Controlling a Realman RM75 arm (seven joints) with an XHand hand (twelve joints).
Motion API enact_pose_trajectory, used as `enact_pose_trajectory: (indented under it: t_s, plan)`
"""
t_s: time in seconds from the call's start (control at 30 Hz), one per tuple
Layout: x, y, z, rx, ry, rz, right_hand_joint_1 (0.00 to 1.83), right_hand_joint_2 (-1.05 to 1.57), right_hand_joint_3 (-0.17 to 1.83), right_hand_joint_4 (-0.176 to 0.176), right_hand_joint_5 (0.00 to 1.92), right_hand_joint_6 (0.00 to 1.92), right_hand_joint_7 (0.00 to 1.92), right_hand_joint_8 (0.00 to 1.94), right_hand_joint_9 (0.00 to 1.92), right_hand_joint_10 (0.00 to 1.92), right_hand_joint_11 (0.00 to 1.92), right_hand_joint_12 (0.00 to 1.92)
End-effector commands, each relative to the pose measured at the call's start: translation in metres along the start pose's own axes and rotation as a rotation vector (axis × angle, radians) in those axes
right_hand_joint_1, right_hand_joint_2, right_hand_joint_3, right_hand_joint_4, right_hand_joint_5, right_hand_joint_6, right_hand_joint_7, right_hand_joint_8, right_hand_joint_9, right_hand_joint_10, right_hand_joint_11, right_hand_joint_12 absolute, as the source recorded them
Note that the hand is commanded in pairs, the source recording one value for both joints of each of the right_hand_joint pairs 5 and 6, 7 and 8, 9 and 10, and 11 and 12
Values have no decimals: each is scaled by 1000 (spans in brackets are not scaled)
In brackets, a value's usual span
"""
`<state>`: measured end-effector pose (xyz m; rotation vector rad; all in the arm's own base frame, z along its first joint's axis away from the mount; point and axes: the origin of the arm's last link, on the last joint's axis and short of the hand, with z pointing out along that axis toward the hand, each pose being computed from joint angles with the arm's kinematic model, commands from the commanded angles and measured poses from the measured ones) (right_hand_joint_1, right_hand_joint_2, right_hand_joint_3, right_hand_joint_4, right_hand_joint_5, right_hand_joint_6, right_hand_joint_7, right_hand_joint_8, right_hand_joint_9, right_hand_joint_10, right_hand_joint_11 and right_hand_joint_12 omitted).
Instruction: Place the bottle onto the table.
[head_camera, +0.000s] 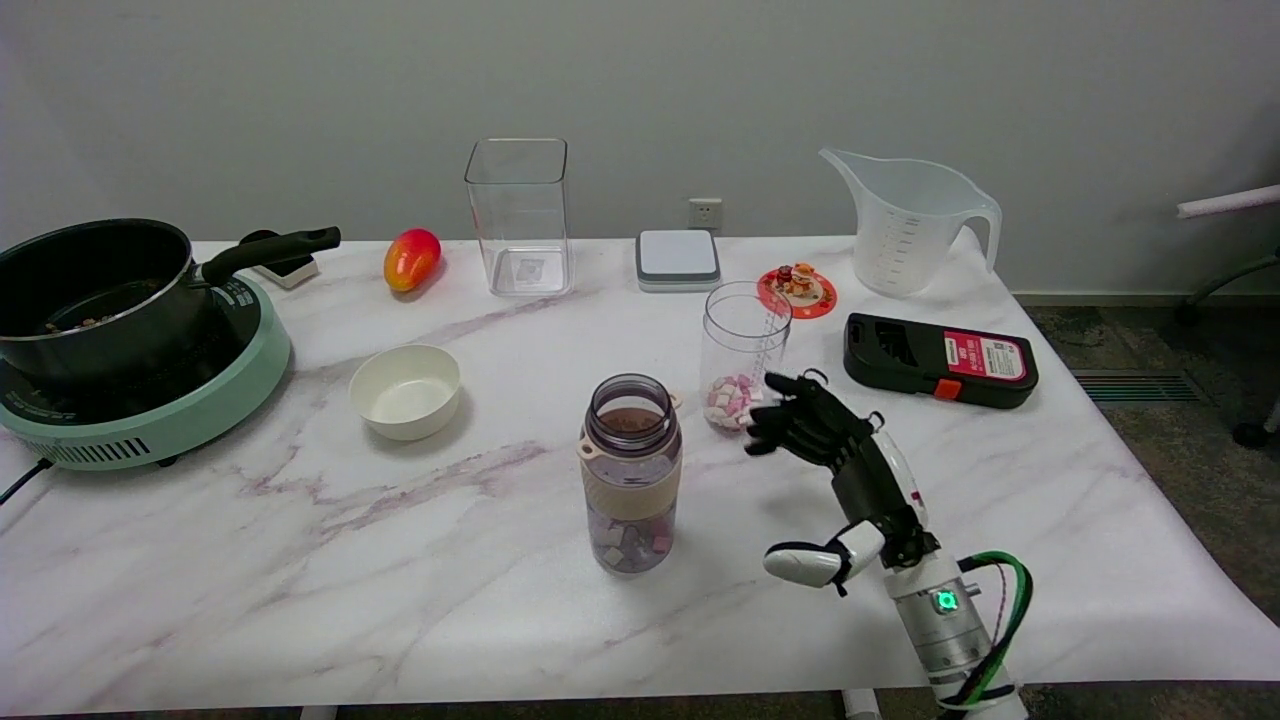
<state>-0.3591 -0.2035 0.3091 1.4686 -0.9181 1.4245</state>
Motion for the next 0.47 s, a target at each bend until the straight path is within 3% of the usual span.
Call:
enact_pose_trajectory:
  t_s: [0.03,0.07,0.17,0.47]
  plan:
    - [82,-24,-96,-65,413,-259,1217,-98,579,0,576,576,1105,1105,1118,1118,1216,1216]
    - [92,-29,-107,-74,459,-291,1245,-115,695,0,566,566,1143,1143,1204,1204,1282,1282]
    - [116,-39,-120,-96,523,-349,1268,-93,792,0,579,579,1173,1173,1279,1279,1344,1344]
    - [179,-65,-96,51,781,-419,1270,-56,821,0,627,627,1176,1176,1211,1211,1329,1329]
